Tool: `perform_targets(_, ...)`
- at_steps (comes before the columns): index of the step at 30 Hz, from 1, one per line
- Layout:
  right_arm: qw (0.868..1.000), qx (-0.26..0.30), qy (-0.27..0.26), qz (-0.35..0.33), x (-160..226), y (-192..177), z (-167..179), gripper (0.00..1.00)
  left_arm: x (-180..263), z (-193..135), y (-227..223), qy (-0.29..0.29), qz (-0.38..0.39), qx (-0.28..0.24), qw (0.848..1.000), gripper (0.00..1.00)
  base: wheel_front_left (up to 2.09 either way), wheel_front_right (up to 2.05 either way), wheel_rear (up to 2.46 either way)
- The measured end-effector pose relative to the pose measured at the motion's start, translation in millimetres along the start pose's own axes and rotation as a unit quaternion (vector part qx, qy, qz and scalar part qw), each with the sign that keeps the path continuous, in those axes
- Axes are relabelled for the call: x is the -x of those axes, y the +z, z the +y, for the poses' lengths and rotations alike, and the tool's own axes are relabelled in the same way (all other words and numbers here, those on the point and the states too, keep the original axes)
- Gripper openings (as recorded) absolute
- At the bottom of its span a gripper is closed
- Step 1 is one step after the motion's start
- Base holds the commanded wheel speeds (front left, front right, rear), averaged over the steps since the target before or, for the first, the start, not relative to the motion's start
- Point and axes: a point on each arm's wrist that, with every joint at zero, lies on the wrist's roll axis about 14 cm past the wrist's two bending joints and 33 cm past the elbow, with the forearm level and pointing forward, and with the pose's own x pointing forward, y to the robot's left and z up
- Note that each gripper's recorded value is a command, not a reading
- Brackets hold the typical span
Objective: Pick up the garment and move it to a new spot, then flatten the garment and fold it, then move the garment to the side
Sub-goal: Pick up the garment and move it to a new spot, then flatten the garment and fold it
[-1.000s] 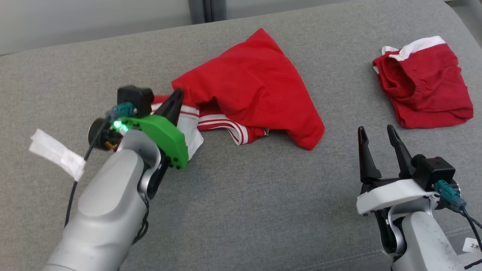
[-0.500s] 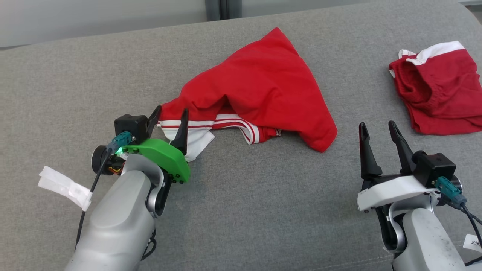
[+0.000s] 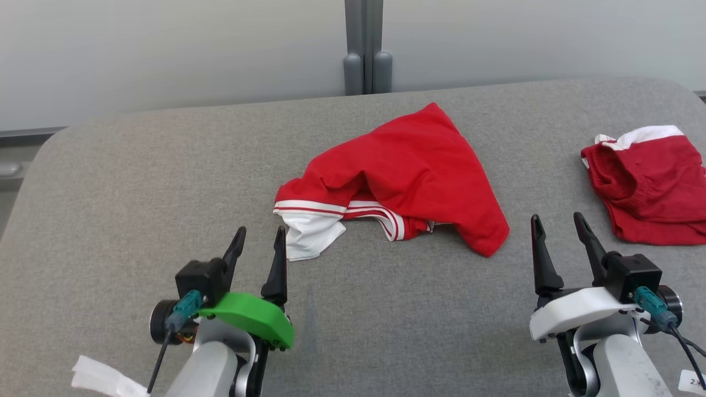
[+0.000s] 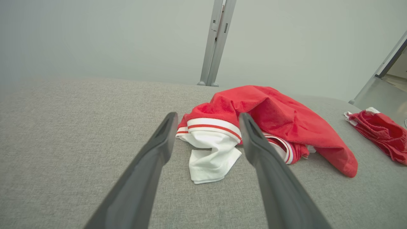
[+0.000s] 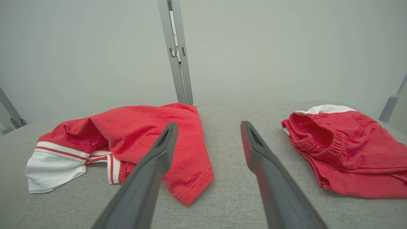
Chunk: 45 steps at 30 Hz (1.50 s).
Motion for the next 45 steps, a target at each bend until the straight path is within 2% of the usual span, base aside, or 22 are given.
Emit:
perform_targets(7,0.999,-0.006,0.032,-0.001,10,0,23,1.00,42,26,13,0.066,-0.038,0.015,0.997,1.00,0.00,0.00,0.00)
perform_targets(17,0.998,-0.027,0.050,0.010,20,-7,38,1.00,73,40,13,0.102,-0.051,0.003,0.993,1.00,0.00,0.00,0.00)
perform_targets(45,0.998,-0.031,0.049,0.021,21,-14,38,1.00,74,42,5,0.100,-0.041,0.000,0.994,1.00,0.00,0.00,0.00)
